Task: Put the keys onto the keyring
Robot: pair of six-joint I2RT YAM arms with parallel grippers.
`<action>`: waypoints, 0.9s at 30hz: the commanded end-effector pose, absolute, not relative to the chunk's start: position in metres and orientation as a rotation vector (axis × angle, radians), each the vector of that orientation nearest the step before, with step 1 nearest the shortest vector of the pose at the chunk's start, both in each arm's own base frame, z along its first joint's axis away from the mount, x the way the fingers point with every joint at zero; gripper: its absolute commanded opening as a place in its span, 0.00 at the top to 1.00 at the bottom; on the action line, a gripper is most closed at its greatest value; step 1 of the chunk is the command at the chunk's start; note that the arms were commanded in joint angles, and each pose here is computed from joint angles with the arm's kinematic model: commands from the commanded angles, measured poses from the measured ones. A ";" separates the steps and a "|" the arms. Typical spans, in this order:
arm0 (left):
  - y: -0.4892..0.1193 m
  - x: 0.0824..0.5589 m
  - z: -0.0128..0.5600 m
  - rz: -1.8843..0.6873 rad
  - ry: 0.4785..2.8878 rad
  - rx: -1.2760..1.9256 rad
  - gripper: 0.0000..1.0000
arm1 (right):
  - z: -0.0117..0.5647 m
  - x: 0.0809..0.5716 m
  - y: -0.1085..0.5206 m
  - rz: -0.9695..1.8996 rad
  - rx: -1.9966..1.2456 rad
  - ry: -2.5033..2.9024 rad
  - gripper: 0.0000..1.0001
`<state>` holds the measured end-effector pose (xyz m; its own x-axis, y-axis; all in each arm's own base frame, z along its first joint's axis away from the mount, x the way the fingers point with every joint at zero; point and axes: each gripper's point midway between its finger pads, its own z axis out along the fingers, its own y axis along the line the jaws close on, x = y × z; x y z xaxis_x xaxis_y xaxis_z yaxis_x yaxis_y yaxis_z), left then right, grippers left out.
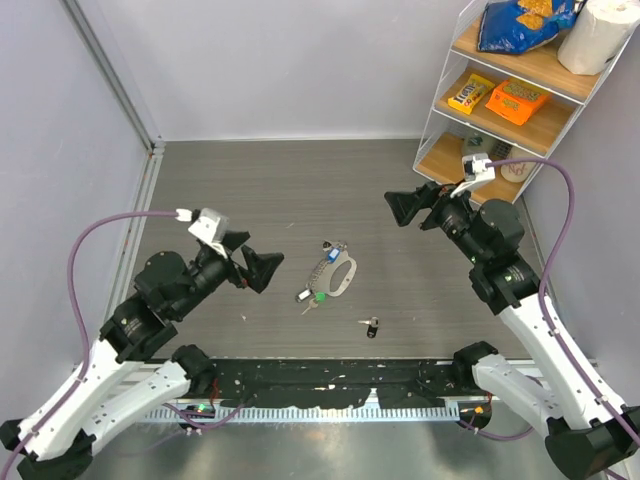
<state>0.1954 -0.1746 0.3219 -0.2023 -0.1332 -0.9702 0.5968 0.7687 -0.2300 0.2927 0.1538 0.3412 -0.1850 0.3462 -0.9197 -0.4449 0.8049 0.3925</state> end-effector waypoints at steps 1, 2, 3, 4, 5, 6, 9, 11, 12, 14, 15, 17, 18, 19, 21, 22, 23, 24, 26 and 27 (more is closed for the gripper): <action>-0.177 0.196 0.302 -0.565 1.720 0.476 0.01 | 0.351 0.293 0.163 0.822 -0.005 1.599 0.05; -0.178 0.198 0.301 -0.551 1.723 0.486 0.01 | 0.350 0.294 0.163 0.820 -0.010 1.604 0.05; -0.178 0.200 0.299 -0.535 1.727 0.486 0.01 | 0.344 0.299 0.163 0.810 -0.001 1.620 0.05; -0.177 0.202 0.297 -0.520 1.735 0.481 0.01 | 0.341 0.301 0.161 0.805 0.009 1.634 0.05; -0.176 0.203 0.294 -0.509 1.742 0.474 0.01 | 0.338 0.301 0.160 0.810 0.020 1.654 0.05; -0.178 0.204 0.293 -0.513 1.741 0.466 0.01 | 0.331 0.301 0.159 0.805 0.016 1.665 0.05; -0.181 0.208 0.287 -0.525 1.757 0.432 0.01 | 0.330 0.297 0.152 0.770 0.014 1.629 0.05; -0.182 0.212 0.283 -0.525 1.774 0.396 0.01 | 0.327 0.295 0.146 0.731 0.033 1.642 0.04; -0.184 0.213 0.280 -0.529 1.787 0.391 0.01 | 0.327 0.294 0.143 0.712 0.040 1.649 0.04; -0.187 0.215 0.276 -0.541 1.808 0.362 0.01 | 0.322 0.291 0.141 0.685 0.046 1.694 0.03; -0.190 0.217 0.274 -0.554 1.812 0.351 0.01 | 0.316 0.289 0.139 0.667 0.050 1.728 0.02; -0.194 0.221 0.272 -0.569 1.823 0.308 0.01 | 0.308 0.285 0.140 0.623 0.040 1.759 0.00; -0.195 0.223 0.269 -0.570 1.832 0.288 0.01 | 0.309 0.285 0.136 0.571 0.053 1.759 0.00; -0.196 0.226 0.268 -0.572 1.841 0.269 0.01 | 0.305 0.281 0.140 0.558 0.031 1.782 0.00; -0.199 0.231 0.261 -0.564 1.870 0.229 0.01 | 0.293 0.282 0.146 0.503 -0.004 1.846 0.00; -0.200 0.233 0.257 -0.558 1.885 0.218 0.01 | 0.289 0.283 0.147 0.483 -0.014 1.861 0.00; -0.203 0.235 0.251 -0.554 1.907 0.206 0.01 | 0.283 0.283 0.156 0.478 -0.052 1.896 0.00; -0.205 0.238 0.247 -0.548 1.923 0.205 0.01 | 0.280 0.283 0.160 0.464 -0.067 1.910 0.00; -0.211 0.241 0.239 -0.547 1.951 0.198 0.01 | 0.270 0.283 0.173 0.447 -0.113 1.944 0.00; -0.213 0.243 0.235 -0.545 1.960 0.197 0.01 | 0.263 0.283 0.179 0.442 -0.130 1.963 0.00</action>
<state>0.2313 -0.2024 0.2301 -0.4448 -0.0241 -0.8953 0.4112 0.8826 -0.2281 0.2791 0.1729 0.2715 -0.4124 0.1942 -0.8901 -0.3025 0.8924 0.3349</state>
